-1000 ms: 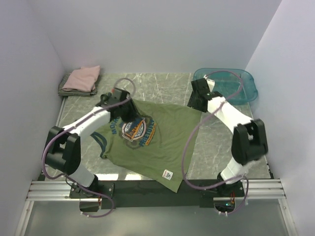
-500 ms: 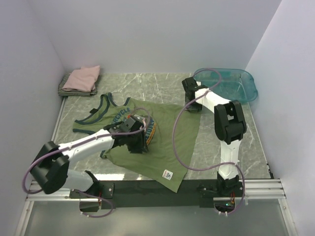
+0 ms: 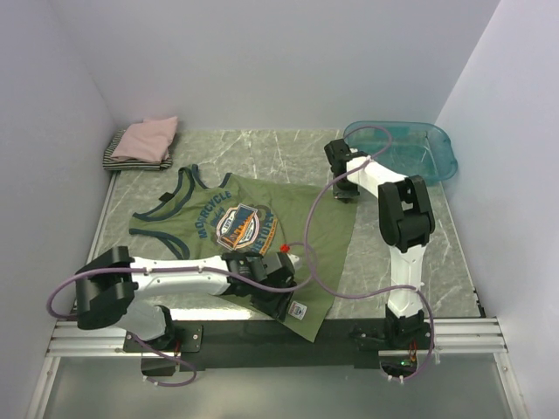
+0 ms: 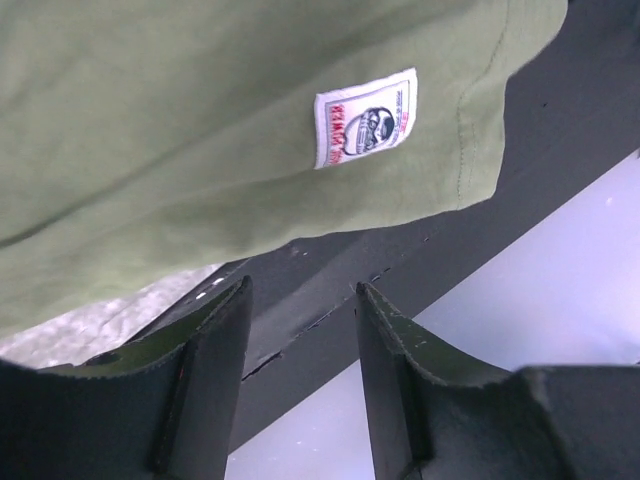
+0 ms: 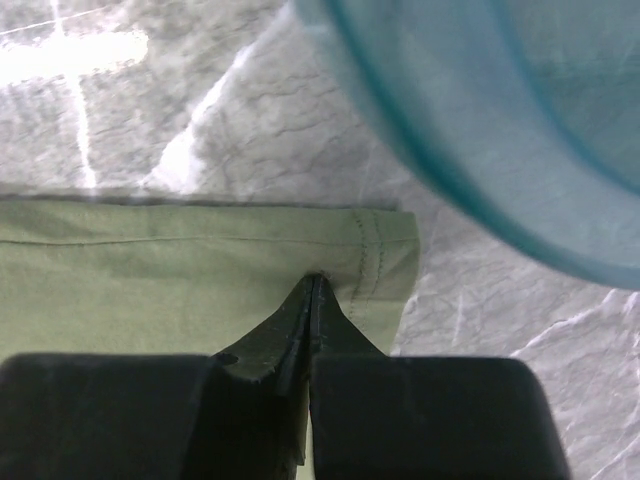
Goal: Fold and stack the tank tops
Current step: Flatten the tank top out
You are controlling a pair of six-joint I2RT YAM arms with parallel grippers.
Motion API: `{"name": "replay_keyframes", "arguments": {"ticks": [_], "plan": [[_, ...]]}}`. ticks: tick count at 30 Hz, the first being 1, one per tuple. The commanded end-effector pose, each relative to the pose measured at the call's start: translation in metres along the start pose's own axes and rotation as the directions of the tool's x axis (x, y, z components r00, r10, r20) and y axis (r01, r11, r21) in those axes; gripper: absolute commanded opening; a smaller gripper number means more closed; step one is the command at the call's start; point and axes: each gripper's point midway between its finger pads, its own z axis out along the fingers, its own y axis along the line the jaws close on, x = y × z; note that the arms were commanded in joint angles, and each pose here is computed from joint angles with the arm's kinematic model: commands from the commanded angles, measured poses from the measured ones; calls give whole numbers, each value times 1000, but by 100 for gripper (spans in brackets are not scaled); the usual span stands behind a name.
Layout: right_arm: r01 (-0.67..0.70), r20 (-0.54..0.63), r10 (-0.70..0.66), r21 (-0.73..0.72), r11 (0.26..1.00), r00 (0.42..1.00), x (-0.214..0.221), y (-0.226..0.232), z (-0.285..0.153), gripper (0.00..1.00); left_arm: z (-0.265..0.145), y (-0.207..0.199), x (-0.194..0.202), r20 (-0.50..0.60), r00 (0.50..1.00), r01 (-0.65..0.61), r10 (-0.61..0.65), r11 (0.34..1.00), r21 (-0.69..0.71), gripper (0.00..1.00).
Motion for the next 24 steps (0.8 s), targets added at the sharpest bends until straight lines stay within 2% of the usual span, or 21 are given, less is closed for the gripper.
{"name": "replay_keyframes", "arguments": {"ticks": [1,7,11,18,20,24], "plan": [[-40,25,39,11,999,999,-12,-12,-10,0,5,-18,-12,49,996,-74,74,997,16,52],[-48,35,48,0,999,998,-18,-10,-13,0,20,-29,-16,83,996,-46,46,999,-4,55],[-58,38,59,-17,998,998,-21,-9,-14,0,27,-26,-12,81,995,56,-53,998,-28,56],[-68,54,70,-43,997,996,-26,-5,-18,0,32,-13,-19,142,988,88,-66,984,-153,56],[-76,59,79,-47,996,995,-28,-6,-20,0,38,-15,-16,133,989,82,-60,983,-166,54],[-80,65,83,-50,996,994,-31,-6,-21,0,47,-11,-1,108,993,66,-43,973,-222,35]]}}
